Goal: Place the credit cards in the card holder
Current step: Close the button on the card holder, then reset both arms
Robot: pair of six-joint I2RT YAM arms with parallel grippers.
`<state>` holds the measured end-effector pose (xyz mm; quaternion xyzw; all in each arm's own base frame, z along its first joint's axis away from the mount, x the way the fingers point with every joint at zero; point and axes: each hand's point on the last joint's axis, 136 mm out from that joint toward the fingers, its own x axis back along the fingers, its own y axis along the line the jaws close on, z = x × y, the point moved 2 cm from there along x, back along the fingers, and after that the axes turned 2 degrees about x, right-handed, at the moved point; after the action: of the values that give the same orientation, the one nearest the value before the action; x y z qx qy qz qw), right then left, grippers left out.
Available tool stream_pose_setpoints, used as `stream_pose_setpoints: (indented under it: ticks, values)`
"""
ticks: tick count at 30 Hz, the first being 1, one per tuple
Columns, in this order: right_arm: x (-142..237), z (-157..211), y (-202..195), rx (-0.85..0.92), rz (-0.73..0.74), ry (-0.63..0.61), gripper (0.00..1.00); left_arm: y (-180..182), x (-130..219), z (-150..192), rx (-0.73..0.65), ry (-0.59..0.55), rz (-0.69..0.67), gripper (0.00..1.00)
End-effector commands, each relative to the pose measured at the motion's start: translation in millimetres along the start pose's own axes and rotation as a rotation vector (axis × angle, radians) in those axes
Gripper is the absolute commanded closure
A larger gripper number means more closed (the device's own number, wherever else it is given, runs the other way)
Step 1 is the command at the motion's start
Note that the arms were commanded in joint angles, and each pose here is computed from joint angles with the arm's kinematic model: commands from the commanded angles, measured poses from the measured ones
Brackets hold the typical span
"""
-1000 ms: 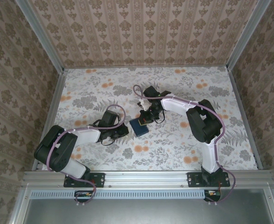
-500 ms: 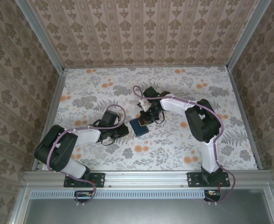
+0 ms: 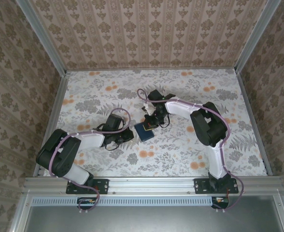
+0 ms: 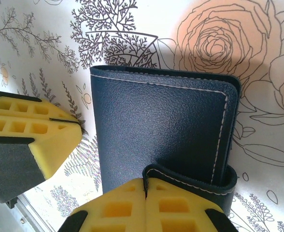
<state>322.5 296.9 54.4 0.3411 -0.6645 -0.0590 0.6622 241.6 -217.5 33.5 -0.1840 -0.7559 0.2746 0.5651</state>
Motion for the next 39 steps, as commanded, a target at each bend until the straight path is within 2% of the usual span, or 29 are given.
stream_pose_setpoints:
  ticks: [1, 11, 13, 16, 20, 23, 24, 26, 28, 29, 31, 33, 35, 36, 37, 38, 39]
  values:
    - [-11.5, 9.5, -16.0, -0.04, 0.05, 0.061, 1.0, 7.2, -5.5, 8.7, 0.009, 0.038, -0.035, 0.91]
    - [-23.8, 23.1, -56.2, -0.197, 0.198, 0.135, 1.0, 8.8, -5.7, 10.8, 0.01, 0.039, -0.033, 0.91]
    - [-27.3, 25.5, -58.7, -0.213, 0.192, 0.145, 1.0, 10.2, -5.2, 11.9, 0.011, 0.038, -0.035, 0.91]
    - [-24.1, 23.0, -47.6, -0.196, 0.148, 0.118, 1.0, 10.9, -4.7, 13.2, 0.011, 0.039, -0.033, 0.91]
    - [7.3, 5.1, -16.1, -0.14, 0.071, -0.008, 0.99, 11.2, -0.2, 13.6, 0.002, 0.032, -0.033, 0.91]
    - [42.8, -12.8, 13.5, -0.086, 0.013, -0.146, 0.74, 8.9, 10.1, 8.2, -0.016, 0.014, -0.04, 0.9]
    - [55.5, -17.2, 23.1, -0.066, -0.002, -0.192, 0.69, 8.6, 15.2, 4.9, -0.022, 0.002, -0.044, 0.9]
    - [82.2, -23.5, 40.3, -0.043, -0.03, -0.279, 0.61, 4.7, 26.3, -3.7, -0.047, -0.02, -0.044, 0.87]
    - [105.7, -24.7, 51.0, -0.035, -0.033, -0.347, 0.61, -2.9, 42.9, -17.3, -0.07, -0.043, -0.033, 0.83]
    - [118.3, -26.5, 54.1, -0.035, -0.024, -0.395, 0.61, -7.9, 53.7, -26.0, -0.086, -0.058, -0.033, 0.8]
    - [142.4, -24.6, 56.4, -0.035, 0.009, -0.479, 0.61, -18.6, 73.3, -39.6, -0.133, -0.095, -0.047, 0.66]
    - [171.4, -18.1, 56.0, -0.021, 0.058, -0.593, 0.61, -22.7, 100.8, -63.1, -0.181, -0.191, -0.092, 0.46]
    - [201.1, -8.6, 51.1, -0.002, 0.137, -0.721, 0.58, -45.4, 123.2, -73.9, -0.297, -0.263, -0.055, 0.31]
    - [220.6, -1.9, 49.0, 0.018, 0.185, -0.807, 0.53, -60.4, 135.5, -76.0, -0.366, -0.3, -0.022, 0.24]
    - [231.2, 3.9, 43.9, 0.032, 0.232, -0.865, 0.23, -70.6, 147.0, -77.6, -0.416, -0.343, -0.007, 0.19]
    - [244.1, 10.7, 38.4, 0.048, 0.288, -0.928, 0.01, -75.0, 161.2, -83.0, -0.454, -0.409, -0.023, 0.09]
    - [255.0, 17.8, 31.9, 0.055, 0.34, -0.985, 0.0, -82.6, 171.0, -81.2, -0.505, -0.467, -0.046, 0.01]
